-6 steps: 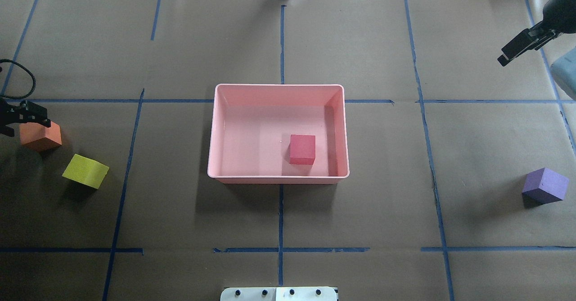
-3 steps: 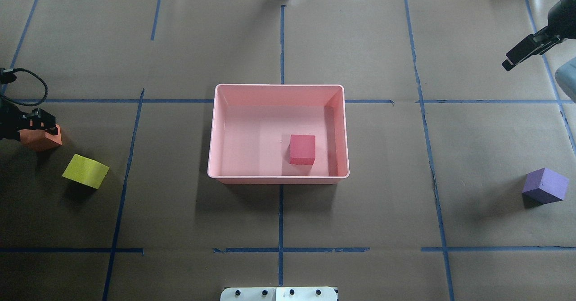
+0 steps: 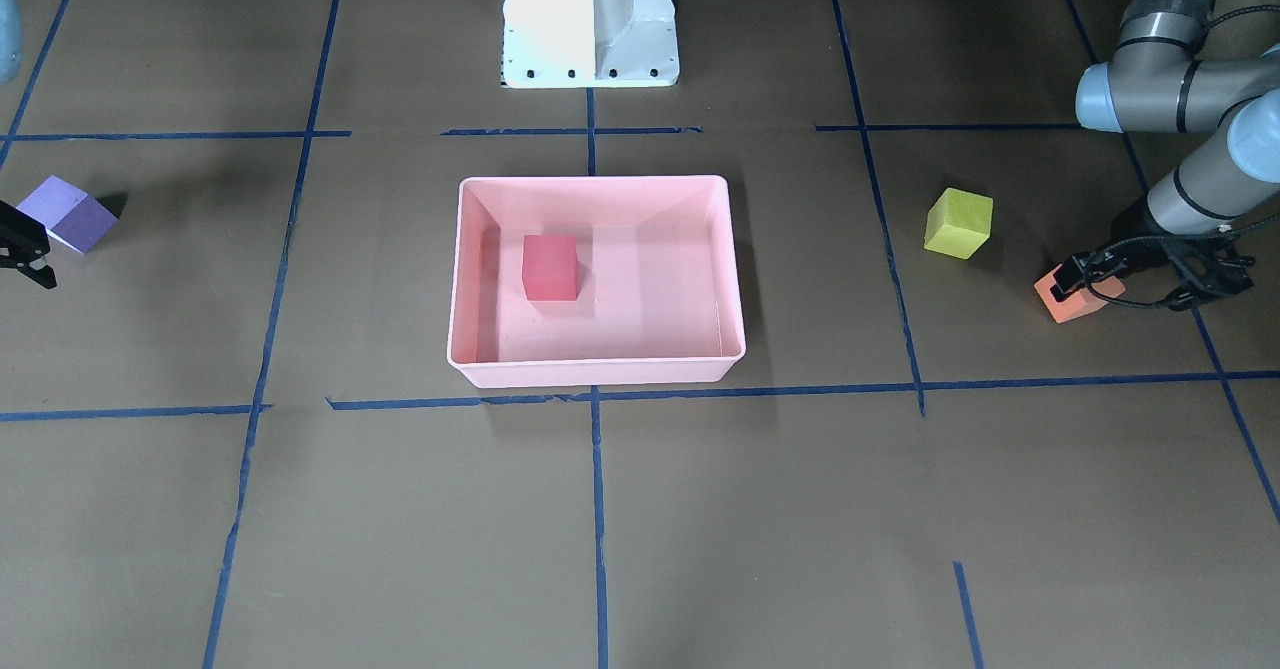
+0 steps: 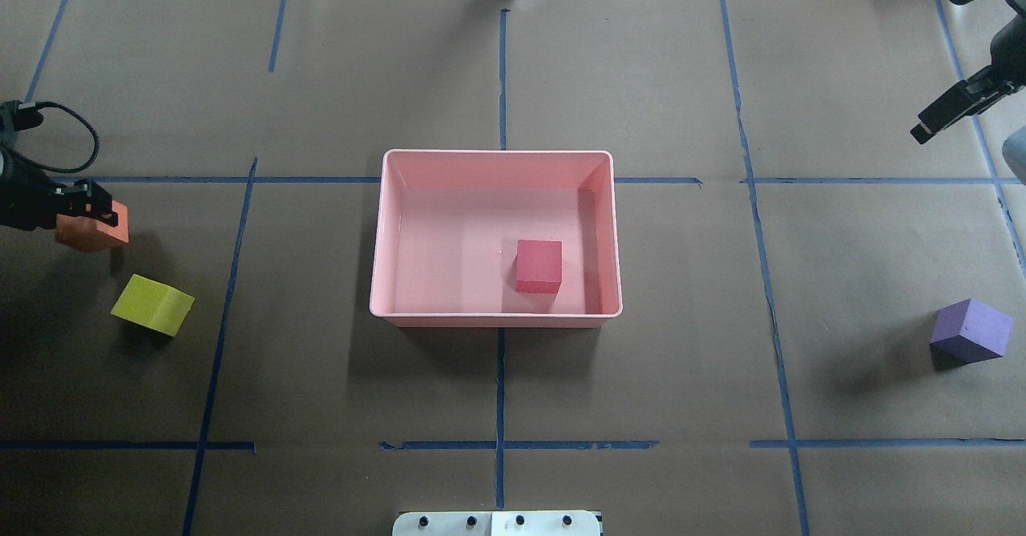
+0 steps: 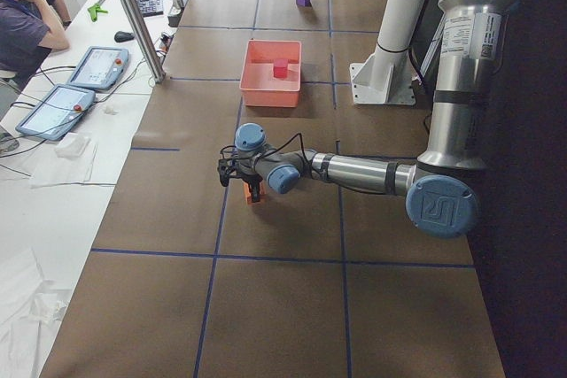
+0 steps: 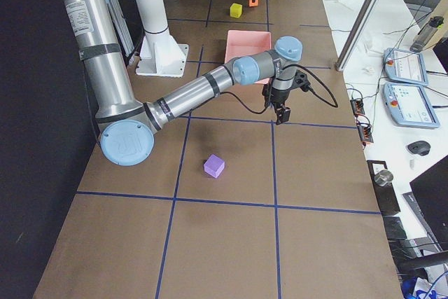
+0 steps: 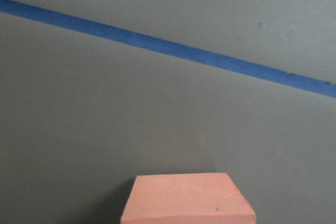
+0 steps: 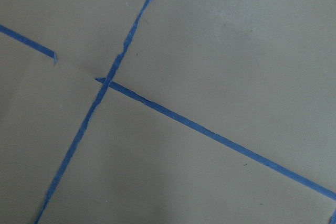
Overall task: Place blocks into pink bin with both arms
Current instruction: 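Close the left gripper on the orange cube and lift it, then carry the orange cube into the pink bin and release it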
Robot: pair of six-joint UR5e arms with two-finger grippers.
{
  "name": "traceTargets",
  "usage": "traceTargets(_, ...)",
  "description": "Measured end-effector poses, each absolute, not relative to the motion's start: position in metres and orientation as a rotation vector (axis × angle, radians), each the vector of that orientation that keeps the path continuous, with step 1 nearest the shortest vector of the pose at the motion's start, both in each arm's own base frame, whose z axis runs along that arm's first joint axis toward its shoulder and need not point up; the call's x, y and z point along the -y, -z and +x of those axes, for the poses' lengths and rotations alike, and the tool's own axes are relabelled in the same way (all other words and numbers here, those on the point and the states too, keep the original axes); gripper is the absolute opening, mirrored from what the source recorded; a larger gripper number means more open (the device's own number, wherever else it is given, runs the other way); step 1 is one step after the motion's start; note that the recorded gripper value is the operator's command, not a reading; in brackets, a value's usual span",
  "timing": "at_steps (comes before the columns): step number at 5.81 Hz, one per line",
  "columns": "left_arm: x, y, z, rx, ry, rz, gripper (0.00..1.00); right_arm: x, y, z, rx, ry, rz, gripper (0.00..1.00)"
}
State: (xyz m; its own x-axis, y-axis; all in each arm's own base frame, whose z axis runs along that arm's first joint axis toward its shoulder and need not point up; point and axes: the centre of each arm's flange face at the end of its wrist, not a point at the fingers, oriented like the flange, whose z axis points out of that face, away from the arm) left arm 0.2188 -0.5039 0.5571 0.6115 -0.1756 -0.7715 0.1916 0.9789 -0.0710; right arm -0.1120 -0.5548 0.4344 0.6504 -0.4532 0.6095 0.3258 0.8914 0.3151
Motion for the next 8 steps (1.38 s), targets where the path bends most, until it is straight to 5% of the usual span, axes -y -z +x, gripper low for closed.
traceTargets(4,0.544,-0.329,0.309,-1.092,0.11,0.187,0.51,0.48,-0.528,-0.063,0.774,0.501,0.197,1.0)
traceTargets(6,0.511,-0.215,0.403,-1.038,0.12,0.151,0.51,0.448,-0.56,-0.054,0.779,0.503,0.206,1.0)
traceTargets(7,0.48,-0.171,0.452,-0.993,0.112,0.162,1.0,0.445,-0.559,-0.053,0.777,0.515,0.219,1.0)
traceTargets(8,0.456,-0.151,0.483,-0.964,0.109,0.193,1.0,0.438,-0.562,-0.053,0.773,0.544,0.247,1.0)
